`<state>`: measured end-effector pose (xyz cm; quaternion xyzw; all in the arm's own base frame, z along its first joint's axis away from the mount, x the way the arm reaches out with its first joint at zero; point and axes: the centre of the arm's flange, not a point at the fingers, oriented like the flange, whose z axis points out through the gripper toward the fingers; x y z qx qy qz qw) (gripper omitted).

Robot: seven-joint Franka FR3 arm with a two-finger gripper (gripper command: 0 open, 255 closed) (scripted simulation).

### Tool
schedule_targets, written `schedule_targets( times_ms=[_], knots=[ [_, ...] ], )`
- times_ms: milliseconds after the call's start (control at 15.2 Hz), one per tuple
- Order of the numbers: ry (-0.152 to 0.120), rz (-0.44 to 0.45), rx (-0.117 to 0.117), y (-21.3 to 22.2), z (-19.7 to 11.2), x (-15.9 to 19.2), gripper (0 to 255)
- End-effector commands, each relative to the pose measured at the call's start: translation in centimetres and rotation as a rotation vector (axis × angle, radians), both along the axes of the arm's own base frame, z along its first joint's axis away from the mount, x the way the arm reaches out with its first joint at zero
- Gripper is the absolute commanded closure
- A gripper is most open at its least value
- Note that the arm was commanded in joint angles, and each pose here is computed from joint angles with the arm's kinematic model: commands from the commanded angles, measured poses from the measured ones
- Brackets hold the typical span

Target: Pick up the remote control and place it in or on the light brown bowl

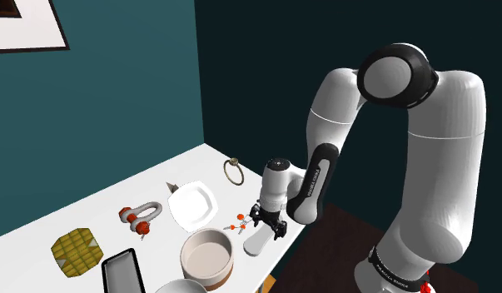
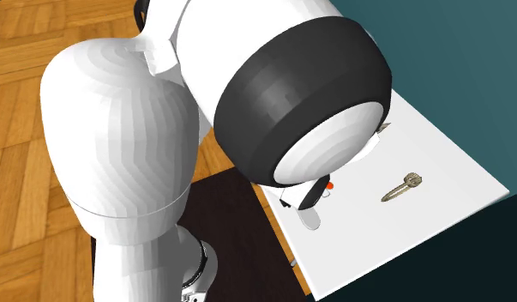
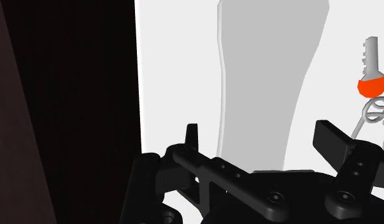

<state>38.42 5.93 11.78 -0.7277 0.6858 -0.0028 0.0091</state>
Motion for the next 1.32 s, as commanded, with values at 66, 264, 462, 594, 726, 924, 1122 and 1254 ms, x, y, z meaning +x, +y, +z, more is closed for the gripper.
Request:
schedule_targets(
  times_ms=[66, 264, 462, 594, 726, 924, 1122, 1254],
  knots=[
    [0.0, 0.0, 0.0, 0.0, -0.2, 0.0, 0],
    [0.0, 0.0, 0.0, 0.0, -0.2, 0.0, 0],
    [0.0, 0.0, 0.0, 0.0, -0.2, 0.0, 255],
    [0.0, 0.0, 0.0, 0.0, -0.2, 0.0, 255],
    [0.0, 0.0, 0.0, 0.0, -0.2, 0.0, 255],
    [0.0, 0.0, 0.0, 0.0, -0.2, 0.0, 255],
    [0.0, 0.0, 0.0, 0.0, 0.3, 0.0, 255],
    [0.0, 0.0, 0.0, 0.0, 1.3, 0.0, 255]
  ],
)
